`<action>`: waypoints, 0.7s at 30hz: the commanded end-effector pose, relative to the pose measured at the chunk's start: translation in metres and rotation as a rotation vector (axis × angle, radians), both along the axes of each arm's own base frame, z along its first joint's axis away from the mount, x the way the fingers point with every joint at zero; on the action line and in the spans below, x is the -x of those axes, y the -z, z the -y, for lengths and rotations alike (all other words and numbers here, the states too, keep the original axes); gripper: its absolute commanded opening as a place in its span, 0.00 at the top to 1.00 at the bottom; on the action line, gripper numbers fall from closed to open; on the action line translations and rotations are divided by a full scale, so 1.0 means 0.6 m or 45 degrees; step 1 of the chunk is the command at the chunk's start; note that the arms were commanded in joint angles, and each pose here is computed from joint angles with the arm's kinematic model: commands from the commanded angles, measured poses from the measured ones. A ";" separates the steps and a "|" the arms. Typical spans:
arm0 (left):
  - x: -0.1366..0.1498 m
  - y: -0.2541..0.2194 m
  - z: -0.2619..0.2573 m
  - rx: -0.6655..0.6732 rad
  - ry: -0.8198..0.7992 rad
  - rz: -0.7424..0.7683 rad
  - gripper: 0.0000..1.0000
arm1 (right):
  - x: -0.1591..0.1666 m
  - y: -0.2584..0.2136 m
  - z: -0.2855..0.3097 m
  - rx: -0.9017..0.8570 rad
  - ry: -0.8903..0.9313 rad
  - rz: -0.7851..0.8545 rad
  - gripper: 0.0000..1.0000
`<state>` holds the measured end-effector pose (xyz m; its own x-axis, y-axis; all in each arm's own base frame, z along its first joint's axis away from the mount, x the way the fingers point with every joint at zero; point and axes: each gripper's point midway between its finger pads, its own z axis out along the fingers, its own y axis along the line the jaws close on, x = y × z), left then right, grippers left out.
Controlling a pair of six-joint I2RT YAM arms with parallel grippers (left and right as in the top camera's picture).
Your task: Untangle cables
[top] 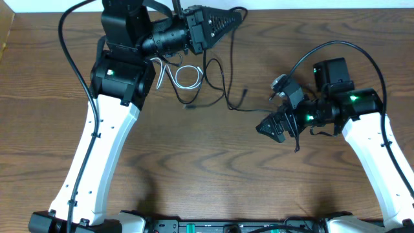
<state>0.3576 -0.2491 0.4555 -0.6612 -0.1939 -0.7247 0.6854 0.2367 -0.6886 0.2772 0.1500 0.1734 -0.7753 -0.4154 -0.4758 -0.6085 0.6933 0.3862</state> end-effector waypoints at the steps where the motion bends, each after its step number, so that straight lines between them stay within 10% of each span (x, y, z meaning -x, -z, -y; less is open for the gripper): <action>1: 0.014 -0.001 0.001 -0.016 0.033 0.031 0.93 | -0.041 0.032 0.125 0.502 0.445 0.029 0.01; 15: 0.014 0.009 0.000 -0.038 0.030 0.020 0.93 | 0.087 0.058 0.173 0.703 0.466 -0.378 0.01; 21: 0.014 0.009 0.000 -0.038 0.030 0.019 0.93 | 0.053 0.053 0.174 0.684 0.554 -0.292 0.01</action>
<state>0.3558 -0.2499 0.4455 -0.6709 -0.1667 -0.7225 0.6793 0.2525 -0.6890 0.2317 0.0419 0.1334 -0.9771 -0.2104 -0.0302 -0.2105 0.9776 0.0003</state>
